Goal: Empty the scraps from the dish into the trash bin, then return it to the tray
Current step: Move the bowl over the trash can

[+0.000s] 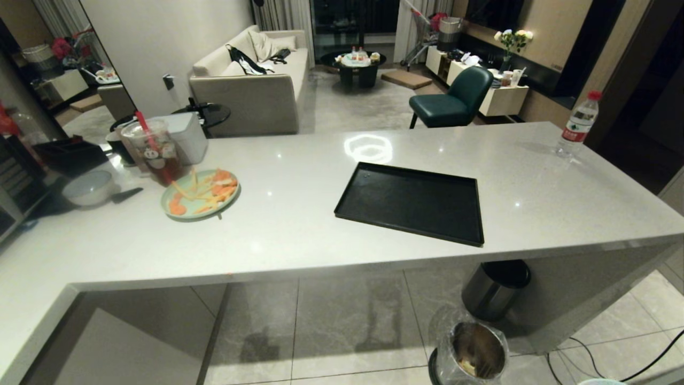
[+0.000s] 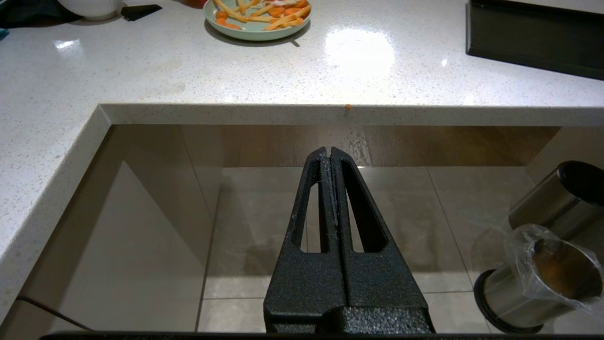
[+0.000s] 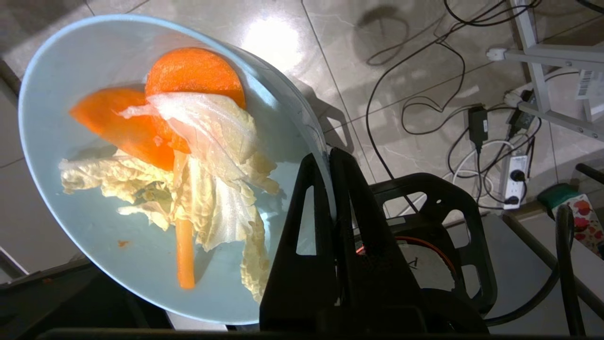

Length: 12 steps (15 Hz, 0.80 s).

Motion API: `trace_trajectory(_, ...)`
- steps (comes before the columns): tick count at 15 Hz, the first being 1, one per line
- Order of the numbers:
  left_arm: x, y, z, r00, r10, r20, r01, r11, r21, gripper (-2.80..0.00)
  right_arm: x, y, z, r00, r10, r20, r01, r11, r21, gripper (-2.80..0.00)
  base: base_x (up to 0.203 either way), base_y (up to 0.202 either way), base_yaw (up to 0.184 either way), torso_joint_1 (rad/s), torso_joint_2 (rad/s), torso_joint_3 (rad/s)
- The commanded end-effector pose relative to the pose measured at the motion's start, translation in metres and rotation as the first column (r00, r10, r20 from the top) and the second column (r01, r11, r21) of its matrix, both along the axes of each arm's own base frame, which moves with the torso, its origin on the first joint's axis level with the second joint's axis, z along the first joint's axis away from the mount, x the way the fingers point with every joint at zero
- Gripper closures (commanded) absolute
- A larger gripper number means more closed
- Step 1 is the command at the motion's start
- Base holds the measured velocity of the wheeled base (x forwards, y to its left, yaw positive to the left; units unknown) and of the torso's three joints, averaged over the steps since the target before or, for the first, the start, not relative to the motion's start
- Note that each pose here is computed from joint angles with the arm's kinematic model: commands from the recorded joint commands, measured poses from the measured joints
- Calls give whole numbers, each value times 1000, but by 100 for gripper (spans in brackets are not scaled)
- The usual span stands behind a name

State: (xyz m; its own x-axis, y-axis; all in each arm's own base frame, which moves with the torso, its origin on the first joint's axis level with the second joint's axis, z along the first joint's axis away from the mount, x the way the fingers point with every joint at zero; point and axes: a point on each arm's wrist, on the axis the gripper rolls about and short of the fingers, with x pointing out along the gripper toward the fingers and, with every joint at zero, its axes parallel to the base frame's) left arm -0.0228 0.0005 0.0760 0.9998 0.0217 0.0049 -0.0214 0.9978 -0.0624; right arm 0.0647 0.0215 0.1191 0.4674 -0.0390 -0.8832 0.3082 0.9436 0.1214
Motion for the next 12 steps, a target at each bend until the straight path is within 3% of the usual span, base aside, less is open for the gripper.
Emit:
trace_trajectory(1, 0, 0, 0, 1000, 0, 0, 0, 1000, -1, 0, 1, 0, 3, 1000, -5, 9, 5, 1000, 5, 0, 0, 0, 0, 0, 0, 0)
trace_trajectory(10, 0, 0, 0, 1000, 1, 0, -1, 1000, -1, 0, -1, 0, 3, 1000, -7, 1, 7, 1000, 3, 0, 0, 0, 0, 0, 0, 0)
trace_trajectory(12, 0, 0, 0, 1000, 0, 0, 0, 1000, -1, 0, -1, -1, 2, 1000, -9, -2, 9, 1000, 4, 0, 8, 9, -108, 3, -1, -1)
